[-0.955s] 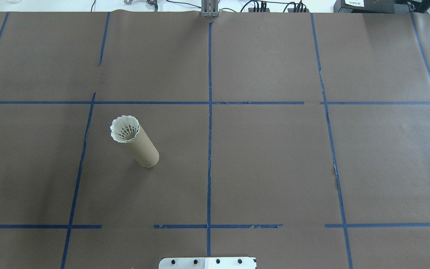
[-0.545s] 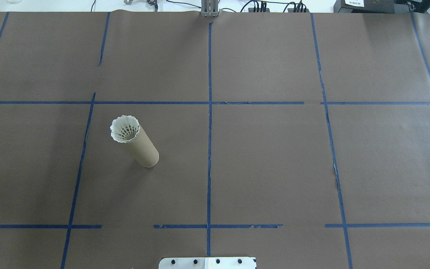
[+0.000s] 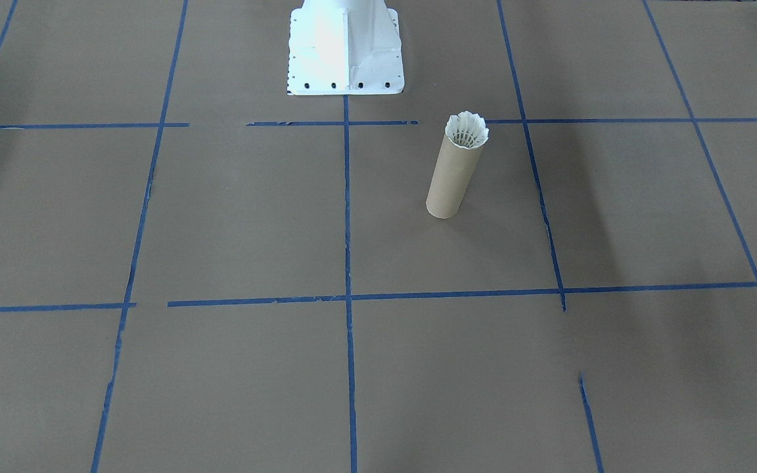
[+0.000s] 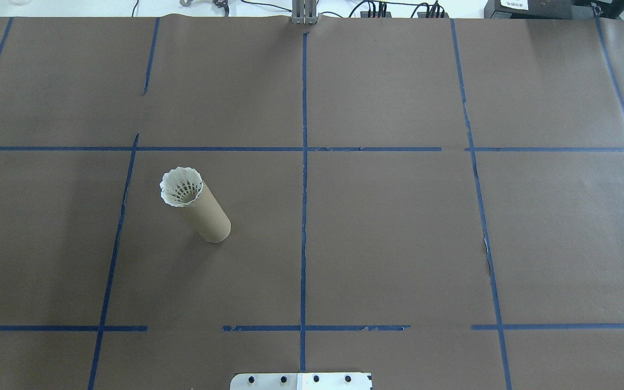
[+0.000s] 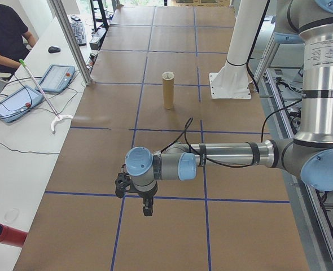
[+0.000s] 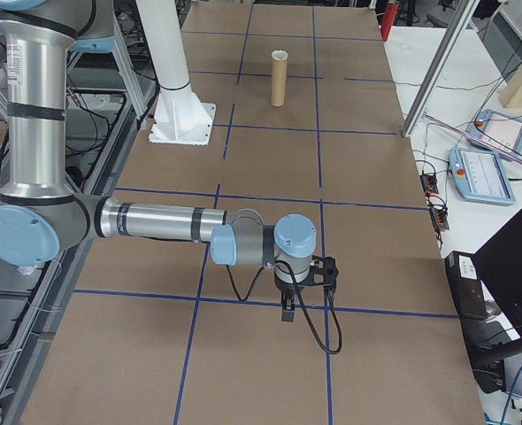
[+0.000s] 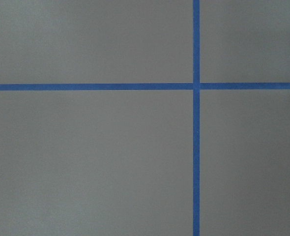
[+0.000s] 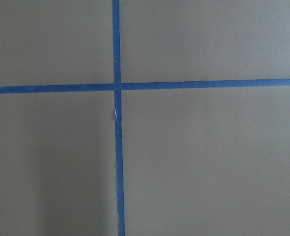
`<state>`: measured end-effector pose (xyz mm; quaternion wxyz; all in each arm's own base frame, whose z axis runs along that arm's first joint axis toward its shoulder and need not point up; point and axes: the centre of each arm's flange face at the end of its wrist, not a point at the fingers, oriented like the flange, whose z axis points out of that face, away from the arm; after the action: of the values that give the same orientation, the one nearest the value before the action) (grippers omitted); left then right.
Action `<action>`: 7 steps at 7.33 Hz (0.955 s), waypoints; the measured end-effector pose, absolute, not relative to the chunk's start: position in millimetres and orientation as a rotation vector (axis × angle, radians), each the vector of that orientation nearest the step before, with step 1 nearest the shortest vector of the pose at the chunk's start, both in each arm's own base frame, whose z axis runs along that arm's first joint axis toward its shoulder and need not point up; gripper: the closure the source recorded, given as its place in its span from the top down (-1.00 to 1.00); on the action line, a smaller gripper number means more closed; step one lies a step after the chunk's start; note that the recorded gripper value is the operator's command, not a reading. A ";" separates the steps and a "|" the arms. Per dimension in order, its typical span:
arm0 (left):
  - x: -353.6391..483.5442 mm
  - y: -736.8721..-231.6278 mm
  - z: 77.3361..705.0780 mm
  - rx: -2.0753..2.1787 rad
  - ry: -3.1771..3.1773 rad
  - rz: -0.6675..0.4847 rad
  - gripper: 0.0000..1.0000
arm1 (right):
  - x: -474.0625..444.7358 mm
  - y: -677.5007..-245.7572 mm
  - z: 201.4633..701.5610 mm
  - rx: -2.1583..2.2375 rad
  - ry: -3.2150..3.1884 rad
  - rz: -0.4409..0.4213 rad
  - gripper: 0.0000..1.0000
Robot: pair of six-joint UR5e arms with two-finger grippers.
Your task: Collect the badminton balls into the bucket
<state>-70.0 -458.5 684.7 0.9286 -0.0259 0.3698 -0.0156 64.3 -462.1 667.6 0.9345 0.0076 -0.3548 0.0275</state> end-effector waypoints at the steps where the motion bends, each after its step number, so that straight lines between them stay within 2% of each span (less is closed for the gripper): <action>1: -69.9 -457.7 684.4 -0.073 0.759 -0.039 1.00 | 64.3 -462.1 667.7 0.015 -0.725 0.056 1.00; 7: -69.8 -461.7 677.8 -0.085 0.760 -0.044 1.00 | 64.3 -462.1 667.5 0.016 -0.725 0.056 1.00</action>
<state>-69.8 -461.7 677.8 0.9275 -0.0416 0.3710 -0.0215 64.3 -462.1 667.5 0.9345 0.0076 -0.3548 0.0275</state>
